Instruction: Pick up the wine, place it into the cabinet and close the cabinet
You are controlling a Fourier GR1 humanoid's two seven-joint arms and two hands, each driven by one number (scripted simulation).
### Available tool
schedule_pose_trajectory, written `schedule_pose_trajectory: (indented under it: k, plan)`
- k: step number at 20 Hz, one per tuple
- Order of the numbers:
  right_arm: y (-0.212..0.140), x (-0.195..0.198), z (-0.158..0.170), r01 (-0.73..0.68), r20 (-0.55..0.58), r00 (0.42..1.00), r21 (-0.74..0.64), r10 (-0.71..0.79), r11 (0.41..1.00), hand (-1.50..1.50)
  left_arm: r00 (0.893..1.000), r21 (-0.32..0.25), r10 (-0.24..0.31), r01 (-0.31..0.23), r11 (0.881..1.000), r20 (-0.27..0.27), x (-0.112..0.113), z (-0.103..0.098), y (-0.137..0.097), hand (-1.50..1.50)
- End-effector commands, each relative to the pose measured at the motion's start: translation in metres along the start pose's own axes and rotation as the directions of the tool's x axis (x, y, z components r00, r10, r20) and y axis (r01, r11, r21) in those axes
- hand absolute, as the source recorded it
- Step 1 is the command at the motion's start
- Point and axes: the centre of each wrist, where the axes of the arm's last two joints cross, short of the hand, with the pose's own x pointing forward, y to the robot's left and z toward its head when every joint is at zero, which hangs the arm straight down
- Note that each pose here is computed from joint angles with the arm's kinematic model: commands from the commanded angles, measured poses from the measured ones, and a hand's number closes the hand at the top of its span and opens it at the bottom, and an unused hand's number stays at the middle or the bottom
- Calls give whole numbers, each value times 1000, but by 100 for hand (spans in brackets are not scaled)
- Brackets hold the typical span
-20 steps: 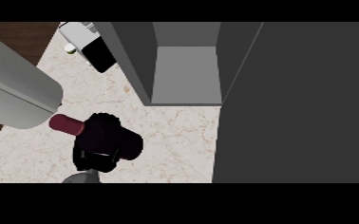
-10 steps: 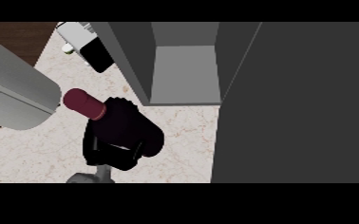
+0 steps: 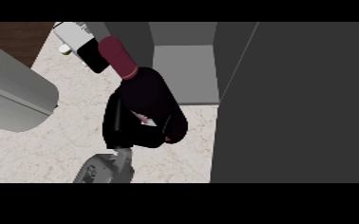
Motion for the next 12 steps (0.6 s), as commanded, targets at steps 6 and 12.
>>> schedule_pose_trajectory:
  k: [6, 12]
  plan:
    - [-4, 30, 17, 56, 79, 995, 14, -57, 998, -150, 995, 44, -85, 87, 995, -43, -29, -21, -19, 150]
    - [-3, 33, 21, 58, 66, 996, 30, -60, 998, -150, 992, 61, -111, 115, 991, -63, -55, -31, -9, 150]
